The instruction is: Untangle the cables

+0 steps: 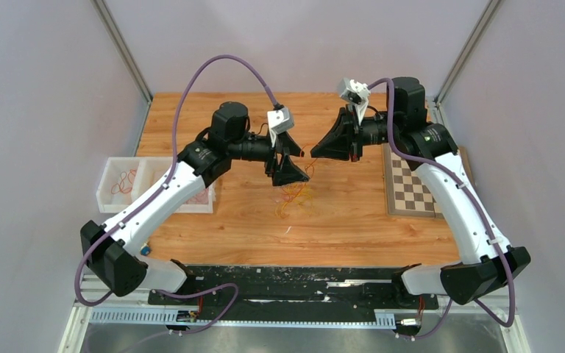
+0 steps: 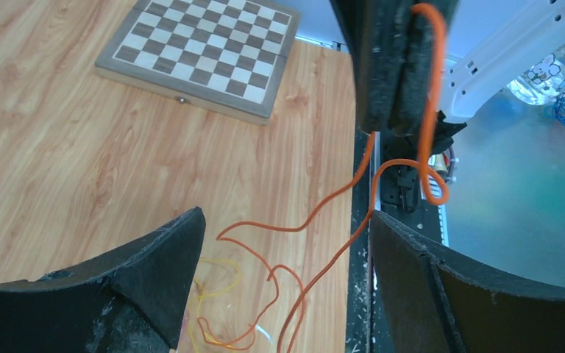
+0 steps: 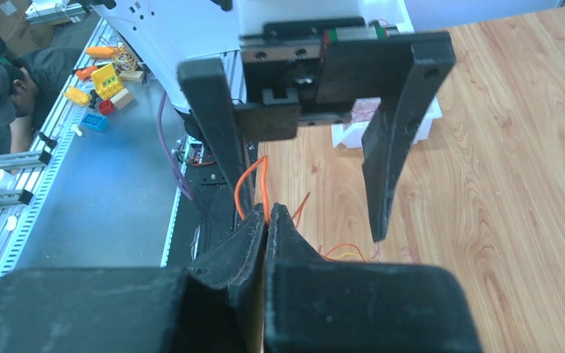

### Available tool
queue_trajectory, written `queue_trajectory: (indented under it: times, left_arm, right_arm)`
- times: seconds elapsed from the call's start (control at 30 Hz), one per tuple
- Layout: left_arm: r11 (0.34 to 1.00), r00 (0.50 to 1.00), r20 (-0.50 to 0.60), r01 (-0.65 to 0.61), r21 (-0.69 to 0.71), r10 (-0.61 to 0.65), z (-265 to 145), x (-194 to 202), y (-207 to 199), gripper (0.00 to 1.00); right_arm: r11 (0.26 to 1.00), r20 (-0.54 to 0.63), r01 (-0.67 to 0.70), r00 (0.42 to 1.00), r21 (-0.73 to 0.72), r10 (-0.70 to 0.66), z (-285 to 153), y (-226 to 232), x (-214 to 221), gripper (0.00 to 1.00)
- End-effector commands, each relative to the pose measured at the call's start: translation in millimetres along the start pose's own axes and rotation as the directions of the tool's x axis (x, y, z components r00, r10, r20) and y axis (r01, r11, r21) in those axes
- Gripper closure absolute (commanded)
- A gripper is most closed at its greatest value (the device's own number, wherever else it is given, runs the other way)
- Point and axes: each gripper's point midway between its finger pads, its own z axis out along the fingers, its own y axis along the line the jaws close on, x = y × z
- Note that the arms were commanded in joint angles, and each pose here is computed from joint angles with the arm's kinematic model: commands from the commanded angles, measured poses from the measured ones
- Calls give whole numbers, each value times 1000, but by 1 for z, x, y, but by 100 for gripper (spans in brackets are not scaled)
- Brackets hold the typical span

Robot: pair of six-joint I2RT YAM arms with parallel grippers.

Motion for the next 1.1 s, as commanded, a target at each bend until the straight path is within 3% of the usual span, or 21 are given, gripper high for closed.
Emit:
queue_trajectory:
  times: [0.0, 0.17, 0.3, 0.33, 0.4, 0.43, 0.47, 0.5, 0.53, 0.57, 0.6, 0.7, 0.8, 0.87, 0.97, 1.03, 1.07]
  left_arm:
    - [998, 998, 57, -9, 63, 6, 11, -20, -6, 16]
    - [994, 997, 80, -18, 107, 9, 16, -27, -10, 38]
    - [989, 993, 117, -30, 143, 14, 12, -42, -20, 74]
    - [988, 992, 125, -35, 151, 16, 10, -46, -23, 88]
    - [988, 990, 141, -40, 146, 19, 6, -53, -27, 99]
    - [989, 989, 149, -42, 141, 21, 2, -57, -30, 100]
    - [992, 987, 158, -38, 116, 19, 0, -61, -28, 100]
    - [995, 984, 176, -20, 102, 2, -5, -69, -29, 100]
    - [998, 980, 199, -4, 63, -9, -12, -78, -20, 100]
    - [998, 971, 233, 36, 56, -48, -18, -90, -18, 100]
    - [999, 960, 279, 40, 11, -42, -30, -110, -7, 100]
    - [996, 919, 394, 50, -67, -19, -64, -165, 8, 100]
    - [980, 872, 459, -105, -167, 171, -94, -221, -7, 100]
    - [955, 845, 469, -148, -259, 258, -108, -236, -7, 100]
    - [919, 856, 454, -58, -391, 247, -118, -218, 24, 100]
    - [901, 894, 417, 36, -432, 164, -118, -181, 54, 100]
    - [894, 910, 411, 137, -426, 57, -114, -154, 70, 100]
  right_arm:
    - [997, 40, 65, 997, -51, -63, -1, 13, -22, 100]
    - [995, 51, 82, 996, -54, -79, -3, 16, -31, 100]
    - [996, 52, 72, 996, -44, -70, -5, 13, -31, 100]
    - [997, 52, 71, 996, -37, -69, -6, 11, -31, 100]
    - [998, 49, 68, 996, 1, -68, -8, 4, -30, 100]
    - [997, 46, 63, 997, 34, -65, -9, -3, -29, 98]
    - [995, 40, 58, 997, 84, -61, -11, -12, -28, 86]
    - [988, 30, 49, 998, 147, -54, -13, -25, -25, 62]
    - [970, 14, 33, 999, 242, -38, -17, -45, -18, 29]
    - [943, -3, 21, 1000, 333, -21, -22, -64, -11, 12]
    - [910, -18, 8, 1000, 415, 0, -31, -83, -2, 6]
    - [866, -1, -66, 997, 495, 76, -55, -111, 18, 2]
    - [857, 20, -111, 993, 503, 117, -64, -120, 29, 2]
    - [852, 15, -116, 992, 511, 126, -64, -124, 37, 1]
    - [849, 11, -138, 988, 510, 153, -63, -128, 50, 1]
    - [847, 10, -158, 984, 508, 177, -61, -130, 60, 1]
    - [845, 9, -167, 982, 507, 189, -61, -130, 64, 1]
